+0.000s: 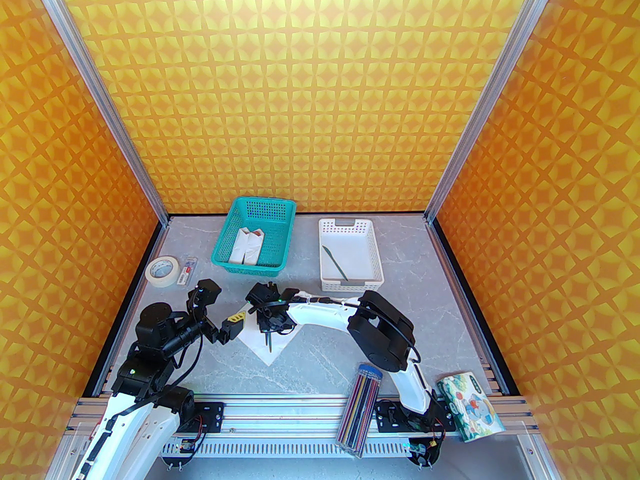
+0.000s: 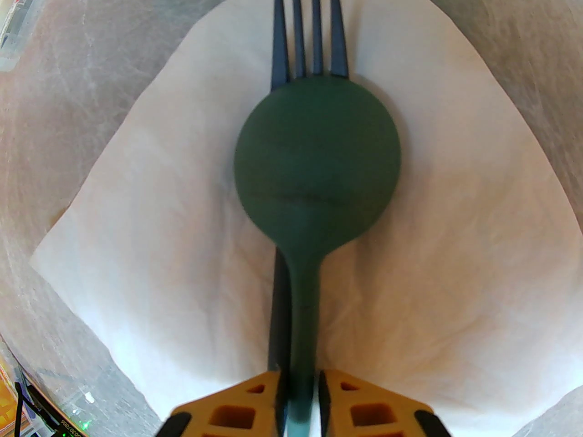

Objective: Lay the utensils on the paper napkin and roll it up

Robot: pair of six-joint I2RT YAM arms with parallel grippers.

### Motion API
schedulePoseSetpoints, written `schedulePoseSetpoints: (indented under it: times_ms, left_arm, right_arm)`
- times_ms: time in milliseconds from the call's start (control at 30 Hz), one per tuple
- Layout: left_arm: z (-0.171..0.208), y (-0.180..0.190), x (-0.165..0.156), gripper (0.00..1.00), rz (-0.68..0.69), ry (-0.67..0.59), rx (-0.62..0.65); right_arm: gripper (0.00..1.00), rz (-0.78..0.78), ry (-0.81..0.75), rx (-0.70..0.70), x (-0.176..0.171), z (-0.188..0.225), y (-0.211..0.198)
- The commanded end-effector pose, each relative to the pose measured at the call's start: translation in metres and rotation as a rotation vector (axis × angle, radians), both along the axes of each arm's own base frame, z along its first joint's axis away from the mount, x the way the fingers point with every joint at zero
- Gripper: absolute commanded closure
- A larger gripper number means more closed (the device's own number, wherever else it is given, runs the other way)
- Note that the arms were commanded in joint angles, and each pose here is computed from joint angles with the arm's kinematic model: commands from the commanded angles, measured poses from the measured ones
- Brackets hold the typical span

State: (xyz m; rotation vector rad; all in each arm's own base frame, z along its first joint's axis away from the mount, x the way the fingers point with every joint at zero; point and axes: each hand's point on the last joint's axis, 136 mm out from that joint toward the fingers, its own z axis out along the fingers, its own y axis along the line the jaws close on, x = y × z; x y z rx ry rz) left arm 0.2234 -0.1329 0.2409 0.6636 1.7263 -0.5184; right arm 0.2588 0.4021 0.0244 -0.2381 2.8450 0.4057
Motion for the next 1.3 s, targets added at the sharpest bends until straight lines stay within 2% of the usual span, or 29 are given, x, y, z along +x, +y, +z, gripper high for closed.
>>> schedulePoseSetpoints:
  times_ms: [0,600,1267]
  left_arm:
    - [0.0,-0.003,-0.003,0.01,-0.025,0.0,0.008]
    - [-0.002,-0.003,-0.003,0.01,-0.025,0.004,0.01]
    - [-0.002,-0.003,-0.002,0.01,-0.024,0.006,0.009]
  right_arm:
    - [0.8,-0.013,0.016,-0.044,-0.003,-0.014,-0.006]
    - [0.83,-0.014,0.02,-0.041,-0.005,-0.016,-0.008]
    - [0.86,-0.043,-0.069,-0.034,0.019,0.018,-0.015]
